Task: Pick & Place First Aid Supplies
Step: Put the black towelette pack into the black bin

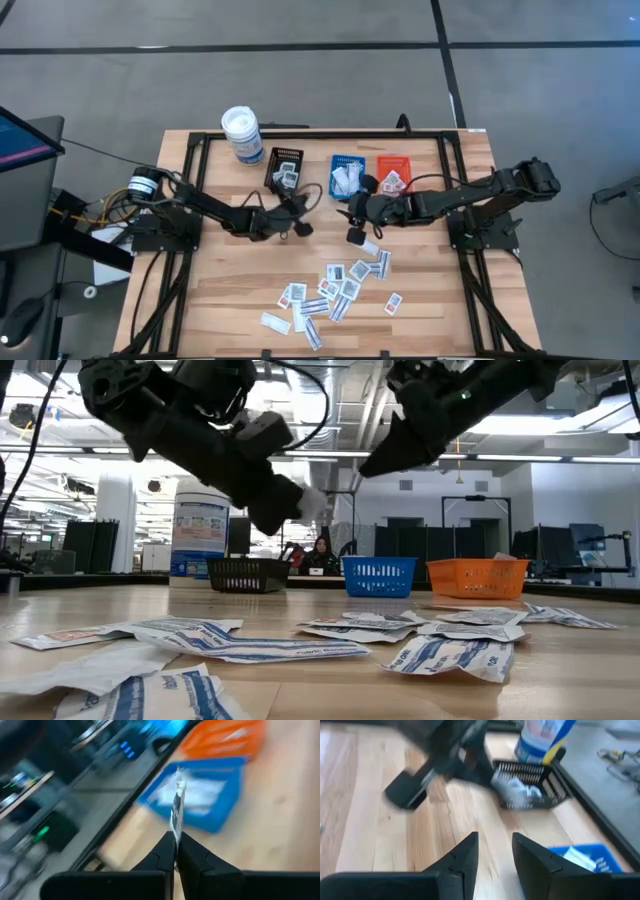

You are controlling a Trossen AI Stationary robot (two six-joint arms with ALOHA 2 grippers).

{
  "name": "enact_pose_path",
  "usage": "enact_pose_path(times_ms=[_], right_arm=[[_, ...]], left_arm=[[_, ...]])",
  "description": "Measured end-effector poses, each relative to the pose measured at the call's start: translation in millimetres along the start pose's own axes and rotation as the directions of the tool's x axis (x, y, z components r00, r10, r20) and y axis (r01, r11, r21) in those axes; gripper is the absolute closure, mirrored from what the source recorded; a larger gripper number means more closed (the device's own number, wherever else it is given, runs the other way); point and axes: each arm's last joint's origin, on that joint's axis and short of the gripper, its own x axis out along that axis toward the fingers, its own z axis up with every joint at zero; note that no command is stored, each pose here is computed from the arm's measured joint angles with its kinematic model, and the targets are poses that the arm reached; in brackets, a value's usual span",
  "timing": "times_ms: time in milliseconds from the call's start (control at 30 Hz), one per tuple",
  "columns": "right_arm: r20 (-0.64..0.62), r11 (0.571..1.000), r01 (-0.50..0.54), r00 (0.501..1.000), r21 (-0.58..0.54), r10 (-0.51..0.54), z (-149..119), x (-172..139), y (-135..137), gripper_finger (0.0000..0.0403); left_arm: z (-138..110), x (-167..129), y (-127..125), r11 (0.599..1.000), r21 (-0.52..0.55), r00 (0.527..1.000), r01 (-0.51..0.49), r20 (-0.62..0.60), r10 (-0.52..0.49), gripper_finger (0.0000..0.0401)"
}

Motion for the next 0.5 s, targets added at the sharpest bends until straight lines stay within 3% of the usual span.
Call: enact_pose_path(times_ms=[233,367,500], right_arm=[[-0.025,1.000,0.000,1.000,0.017,0.000,-3,0,0,0.0290],[-0.022,1.000,-0.002,1.000,0.020,0.002,-2,0,0,0.0290],[-0.022,1.000,-0.001,1.000,0.021,0.002,-2,0,0,0.0290]], left_arm=[[14,-6,62,0.983,-0.140,0.990,-0.122,-0.084,0.111,0.0388],[5,-4,100,0.982,-0.175,0.983,-0.066,-0.181,0.033,0.0390],[-14,7,112,0.984,-0.174,0.951,-0.043,-0.308,-0.013,0.0387]])
